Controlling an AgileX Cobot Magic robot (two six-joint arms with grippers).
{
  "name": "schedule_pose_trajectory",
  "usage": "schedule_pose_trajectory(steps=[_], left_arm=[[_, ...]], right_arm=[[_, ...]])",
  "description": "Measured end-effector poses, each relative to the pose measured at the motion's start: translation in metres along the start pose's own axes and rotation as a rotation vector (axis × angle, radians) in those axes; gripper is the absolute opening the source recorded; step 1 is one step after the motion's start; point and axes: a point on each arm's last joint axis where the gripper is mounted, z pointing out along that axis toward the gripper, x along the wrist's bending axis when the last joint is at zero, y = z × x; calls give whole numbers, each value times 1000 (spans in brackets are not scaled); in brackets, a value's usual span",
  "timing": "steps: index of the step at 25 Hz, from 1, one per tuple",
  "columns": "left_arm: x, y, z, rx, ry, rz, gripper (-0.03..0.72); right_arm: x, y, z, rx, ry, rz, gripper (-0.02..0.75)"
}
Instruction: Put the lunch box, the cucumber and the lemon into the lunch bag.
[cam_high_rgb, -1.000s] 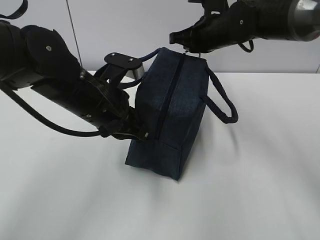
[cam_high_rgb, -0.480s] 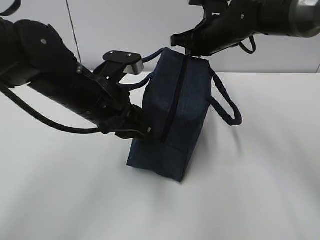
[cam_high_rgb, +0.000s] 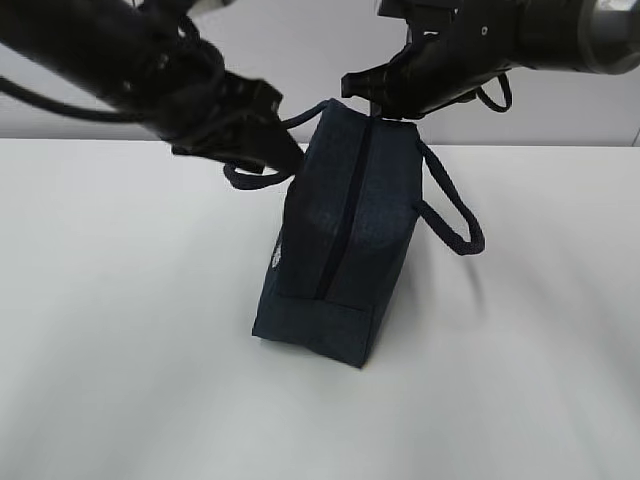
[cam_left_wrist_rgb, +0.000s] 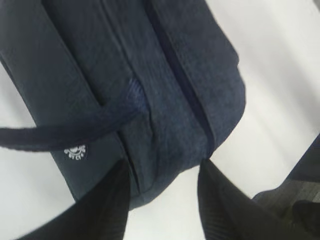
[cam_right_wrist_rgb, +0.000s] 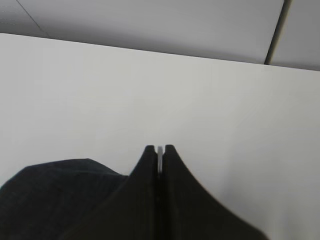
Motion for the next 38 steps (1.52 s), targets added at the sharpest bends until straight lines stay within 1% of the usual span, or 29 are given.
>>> schedule_pose_trajectory(steps=[3, 7, 10, 12, 16, 22, 28, 30, 31, 32, 34, 36, 38], left_arm=[[2, 21, -16, -26, -11, -35, 319], [11, 41, -11, 25, -26, -58, 391], [17, 53, 1, 75, -16, -65, 415], [21, 61, 9, 100, -8, -58, 419], [30, 73, 25, 112, 11, -55, 421], [44, 77, 55, 152, -1, -85, 421], [49, 79, 69, 153, -20, -103, 419], [50, 78, 73, 167, -29, -113, 393], [52, 77, 76, 171, -32, -119, 370], [52, 77, 76, 172, -33, -122, 330], [53, 77, 78, 178, -37, -128, 232], [52, 76, 78, 186, -43, -130, 99], [52, 74, 77, 206, -50, -115, 27]], right_arm=[[0, 1, -1, 3, 1, 2, 0], [1, 4, -3, 8, 1, 1, 0], [2, 5, -4, 10, 5, 8, 0], [2, 5, -4, 21, 4, 10, 0], [2, 5, -4, 25, 5, 12, 0], [2, 4, -4, 28, 5, 14, 0], [2, 4, -4, 30, 5, 14, 0], [2, 4, -4, 33, 4, 14, 0], [2, 4, -4, 33, 4, 14, 0], [2, 4, -4, 33, 4, 14, 0], [2, 4, -4, 33, 4, 14, 0], [2, 4, -4, 33, 4, 14, 0], [2, 3, -4, 38, 5, 16, 0]])
